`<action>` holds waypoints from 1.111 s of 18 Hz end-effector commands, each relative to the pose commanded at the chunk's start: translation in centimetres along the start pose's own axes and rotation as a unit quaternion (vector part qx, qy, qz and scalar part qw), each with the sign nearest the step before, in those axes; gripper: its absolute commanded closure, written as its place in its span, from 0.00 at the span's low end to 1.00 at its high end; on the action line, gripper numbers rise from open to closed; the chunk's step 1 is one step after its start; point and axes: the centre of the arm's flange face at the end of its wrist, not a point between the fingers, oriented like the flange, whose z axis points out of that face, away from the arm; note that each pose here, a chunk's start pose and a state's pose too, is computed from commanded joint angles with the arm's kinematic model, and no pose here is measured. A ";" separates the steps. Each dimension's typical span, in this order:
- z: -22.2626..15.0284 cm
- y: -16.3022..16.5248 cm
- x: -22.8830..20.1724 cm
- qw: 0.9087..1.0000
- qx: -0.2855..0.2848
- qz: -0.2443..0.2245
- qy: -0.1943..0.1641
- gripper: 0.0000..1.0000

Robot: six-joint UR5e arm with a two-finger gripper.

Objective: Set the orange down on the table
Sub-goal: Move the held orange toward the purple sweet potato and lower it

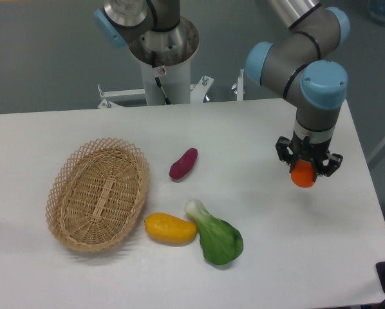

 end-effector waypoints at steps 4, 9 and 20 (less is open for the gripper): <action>1.3 -1.5 1.7 1.000 -0.001 -0.008 0.011 0.81; 3.1 -3.9 3.7 1.000 -0.003 -0.003 0.029 0.81; 4.8 -6.8 8.9 0.999 -0.014 0.009 0.049 0.47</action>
